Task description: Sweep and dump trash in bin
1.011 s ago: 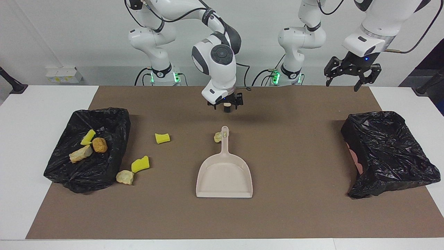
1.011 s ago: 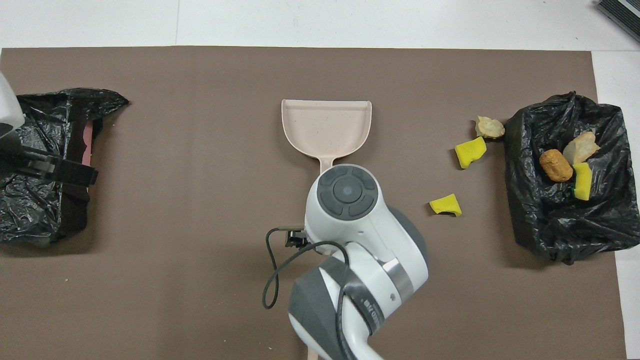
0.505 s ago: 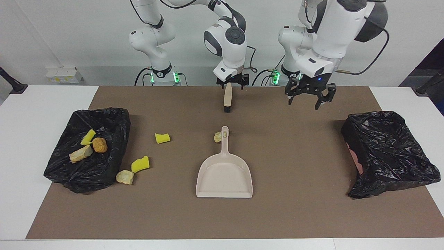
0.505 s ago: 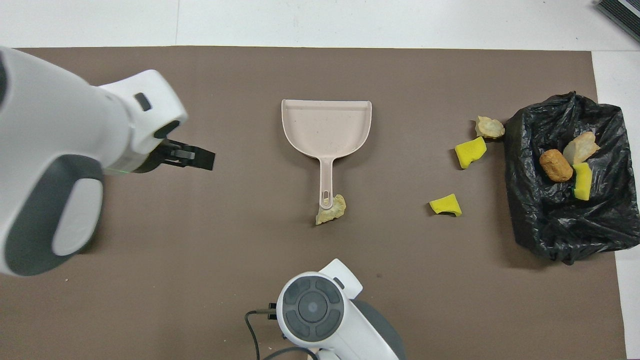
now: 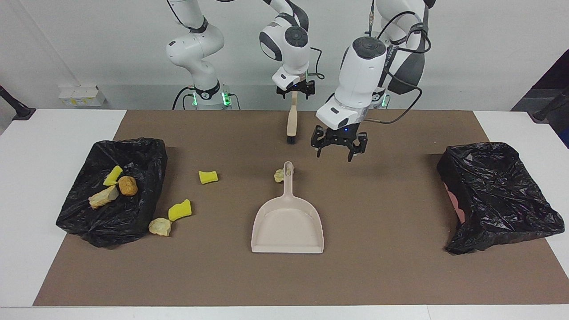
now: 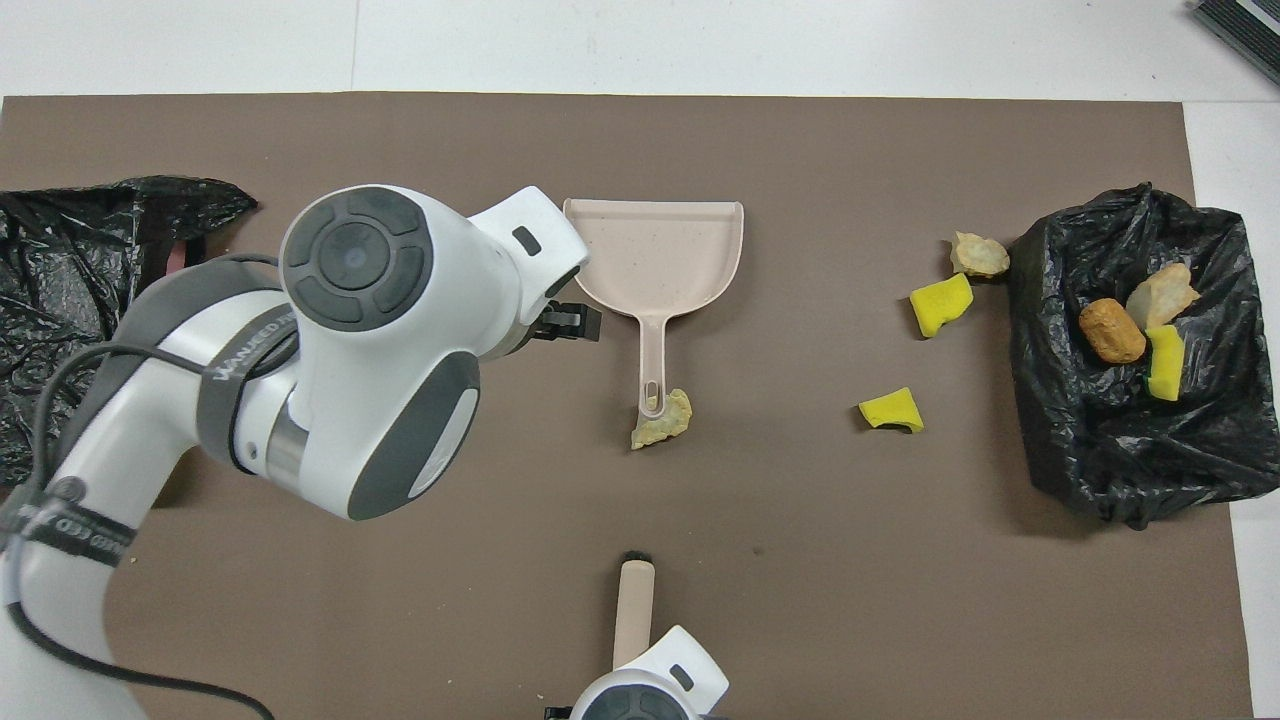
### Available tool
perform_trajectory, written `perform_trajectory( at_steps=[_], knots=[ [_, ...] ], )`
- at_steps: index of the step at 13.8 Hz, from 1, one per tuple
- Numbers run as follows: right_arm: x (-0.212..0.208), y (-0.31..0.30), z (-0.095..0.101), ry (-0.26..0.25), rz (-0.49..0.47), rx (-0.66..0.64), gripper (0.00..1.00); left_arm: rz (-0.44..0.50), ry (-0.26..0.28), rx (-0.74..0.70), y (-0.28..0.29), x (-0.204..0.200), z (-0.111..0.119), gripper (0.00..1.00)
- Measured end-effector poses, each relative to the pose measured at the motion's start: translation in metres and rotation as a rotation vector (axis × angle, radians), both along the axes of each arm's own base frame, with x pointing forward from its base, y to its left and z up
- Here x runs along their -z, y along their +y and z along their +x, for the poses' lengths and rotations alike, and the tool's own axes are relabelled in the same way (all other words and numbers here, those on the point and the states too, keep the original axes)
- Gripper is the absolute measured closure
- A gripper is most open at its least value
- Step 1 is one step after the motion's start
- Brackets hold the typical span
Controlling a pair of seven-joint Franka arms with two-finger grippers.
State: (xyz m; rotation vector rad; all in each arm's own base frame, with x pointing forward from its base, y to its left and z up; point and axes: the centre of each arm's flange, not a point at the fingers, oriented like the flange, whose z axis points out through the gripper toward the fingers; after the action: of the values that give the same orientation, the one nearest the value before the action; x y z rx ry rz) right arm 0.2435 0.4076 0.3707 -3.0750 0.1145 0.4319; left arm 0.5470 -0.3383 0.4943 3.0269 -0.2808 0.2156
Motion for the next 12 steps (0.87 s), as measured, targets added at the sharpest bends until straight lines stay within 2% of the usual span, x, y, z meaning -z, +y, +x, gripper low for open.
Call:
perform_trajectory(
  at_steps=[3, 6, 8, 10, 12],
  knots=[
    [0.032, -0.007, -0.015, -0.003, -0.020, 0.001, 0.00, -0.010, -0.014, -0.009, -0.003, 0.018, 0.011, 0.00],
    [0.037, -0.007, -0.020, 0.026, -0.011, 0.025, 0.02, -0.009, -0.004, 0.025, -0.027, 0.029, 0.000, 0.00],
    [0.037, -0.004, -0.026, 0.039, -0.002, 0.028, 0.21, -0.001, 0.014, 0.052, -0.051, 0.047, -0.013, 0.00],
    [0.038, -0.002, -0.031, 0.048, -0.002, 0.024, 0.25, 0.017, 0.041, 0.081, -0.067, 0.069, -0.028, 0.00],
    [0.044, 0.000, -0.037, 0.058, -0.012, 0.012, 0.32, 0.012, 0.041, 0.078, -0.077, 0.085, -0.037, 0.00]
  ],
)
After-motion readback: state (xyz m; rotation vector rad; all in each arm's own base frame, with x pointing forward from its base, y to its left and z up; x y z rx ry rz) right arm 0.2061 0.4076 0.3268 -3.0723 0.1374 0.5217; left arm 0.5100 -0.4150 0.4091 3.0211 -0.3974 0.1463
